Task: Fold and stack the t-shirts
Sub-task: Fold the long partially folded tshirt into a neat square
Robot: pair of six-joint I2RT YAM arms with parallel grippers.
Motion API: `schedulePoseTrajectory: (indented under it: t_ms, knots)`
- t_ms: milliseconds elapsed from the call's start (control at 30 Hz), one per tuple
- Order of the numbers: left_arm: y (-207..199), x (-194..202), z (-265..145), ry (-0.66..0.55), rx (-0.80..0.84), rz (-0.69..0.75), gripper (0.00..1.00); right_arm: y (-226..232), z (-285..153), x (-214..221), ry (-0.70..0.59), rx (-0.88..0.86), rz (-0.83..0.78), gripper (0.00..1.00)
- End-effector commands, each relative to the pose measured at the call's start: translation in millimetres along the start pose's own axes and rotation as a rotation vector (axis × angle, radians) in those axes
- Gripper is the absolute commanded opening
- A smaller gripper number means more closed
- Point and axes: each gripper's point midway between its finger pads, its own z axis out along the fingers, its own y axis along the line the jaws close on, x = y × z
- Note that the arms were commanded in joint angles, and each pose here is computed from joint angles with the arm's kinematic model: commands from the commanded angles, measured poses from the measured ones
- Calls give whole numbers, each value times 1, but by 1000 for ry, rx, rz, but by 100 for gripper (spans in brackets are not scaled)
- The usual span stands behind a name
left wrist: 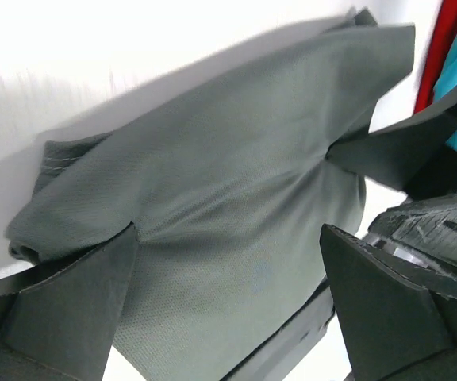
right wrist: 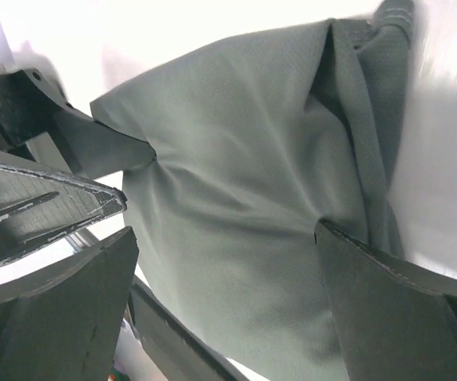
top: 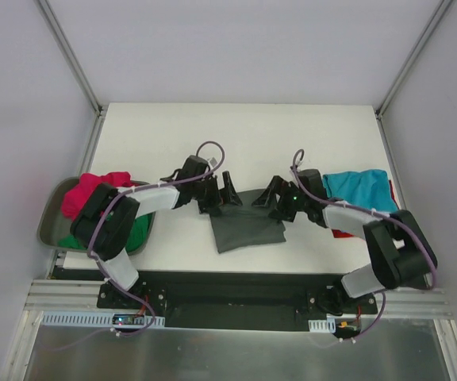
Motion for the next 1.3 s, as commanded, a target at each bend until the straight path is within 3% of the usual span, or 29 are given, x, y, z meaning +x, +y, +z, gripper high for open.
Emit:
schedulePoseTrajectory:
  t_ms: [0, 100, 267, 433, 567, 667, 733, 967, 1267]
  knots:
    - [18, 40, -30, -14, -90, 47, 99, -2, -34, 24, -58, 104, -92, 96]
    - [1, 33, -54, -103, -50, 94, 99, 15, -70, 21, -106, 135, -211, 96]
    - [-49, 21, -109, -257, 86, 299, 99, 60, -121, 2, -274, 5, -363, 96]
    - [-25, 17, -145, -412, -16, 282, 99, 31, -150, -24, -507, 124, -352, 96]
    - [13, 23, -166, -514, -133, 203, 99, 25, -144, -3, -357, 141, -457, 97]
    - [25, 29, -171, -558, -129, 162, 99, 15, -126, 11, -202, 178, -458, 96]
    - [30, 30, -175, -572, -141, 200, 99, 0, -110, 20, -75, 284, -464, 96]
    - [38, 44, -174, -550, -120, 196, 99, -13, -66, 8, 10, 482, -559, 99]
    - [39, 50, -168, -504, -118, 206, 99, -24, -25, 32, 153, 540, -592, 89]
